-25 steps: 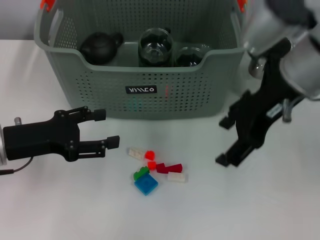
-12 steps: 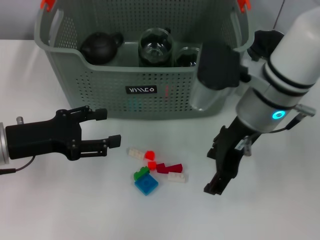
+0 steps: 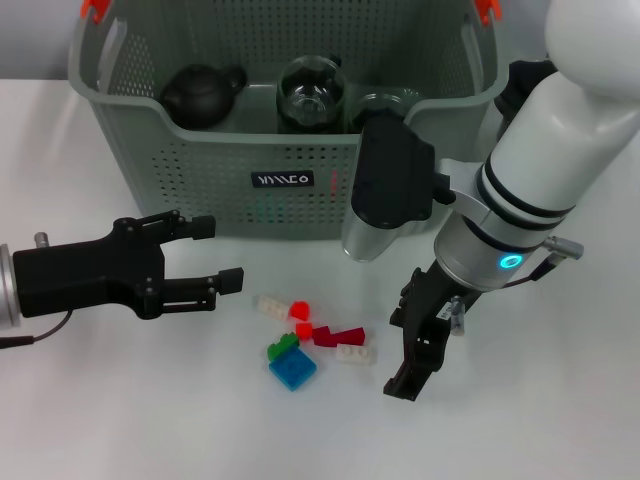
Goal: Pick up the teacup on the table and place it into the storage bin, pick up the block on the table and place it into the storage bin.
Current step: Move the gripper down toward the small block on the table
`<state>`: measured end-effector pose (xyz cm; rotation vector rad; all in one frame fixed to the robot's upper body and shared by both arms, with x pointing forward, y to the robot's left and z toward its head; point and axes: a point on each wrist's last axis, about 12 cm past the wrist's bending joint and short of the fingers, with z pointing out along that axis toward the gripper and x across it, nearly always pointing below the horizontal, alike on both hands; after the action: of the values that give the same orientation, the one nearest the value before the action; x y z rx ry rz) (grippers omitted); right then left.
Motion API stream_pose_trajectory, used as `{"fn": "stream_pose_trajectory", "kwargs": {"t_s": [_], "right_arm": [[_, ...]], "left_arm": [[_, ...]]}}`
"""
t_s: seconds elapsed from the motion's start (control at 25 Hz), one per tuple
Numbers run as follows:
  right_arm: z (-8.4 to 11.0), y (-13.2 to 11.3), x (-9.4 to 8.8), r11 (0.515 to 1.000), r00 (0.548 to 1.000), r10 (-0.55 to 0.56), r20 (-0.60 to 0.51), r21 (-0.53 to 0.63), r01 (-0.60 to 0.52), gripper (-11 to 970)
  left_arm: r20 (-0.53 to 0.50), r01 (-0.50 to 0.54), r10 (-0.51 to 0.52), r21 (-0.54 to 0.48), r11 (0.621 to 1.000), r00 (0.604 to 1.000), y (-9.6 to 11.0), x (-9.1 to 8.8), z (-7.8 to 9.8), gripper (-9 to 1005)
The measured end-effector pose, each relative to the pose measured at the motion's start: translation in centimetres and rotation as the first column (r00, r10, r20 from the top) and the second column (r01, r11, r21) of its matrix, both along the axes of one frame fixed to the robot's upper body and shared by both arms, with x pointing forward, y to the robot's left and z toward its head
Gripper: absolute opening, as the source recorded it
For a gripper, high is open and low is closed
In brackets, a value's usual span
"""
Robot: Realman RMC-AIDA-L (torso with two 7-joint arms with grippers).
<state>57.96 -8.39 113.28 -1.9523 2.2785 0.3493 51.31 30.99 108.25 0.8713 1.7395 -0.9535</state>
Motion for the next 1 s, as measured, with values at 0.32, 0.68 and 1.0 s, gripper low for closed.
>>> {"fn": "stream_pose_trajectory", "kwargs": {"t_s": [0.32, 0.68, 1.0], "right_arm": [[-1.1, 0.7, -0.1, 0.999, 1.000, -0.003, 0.022, 0.032, 0.002, 915], [-1.9, 0.8, -0.2, 1.000, 1.000, -0.007, 0.025, 0.028, 0.007, 907], [-2.5, 1.2, -0.6, 0.999, 1.000, -0.001, 0.008, 0.033, 0.000, 901]], "left_arm": [[-0.002, -0.010, 0.010, 0.008, 1.000, 1.000, -0.1, 0.1, -0.1, 860], [-0.003, -0.011, 0.011, 0.009, 1.000, 1.000, -0.1, 0.2, -0.2, 860], [-0.002, -0.010, 0.010, 0.009, 1.000, 1.000, -0.1, 0.2, -0.2, 860]]}}
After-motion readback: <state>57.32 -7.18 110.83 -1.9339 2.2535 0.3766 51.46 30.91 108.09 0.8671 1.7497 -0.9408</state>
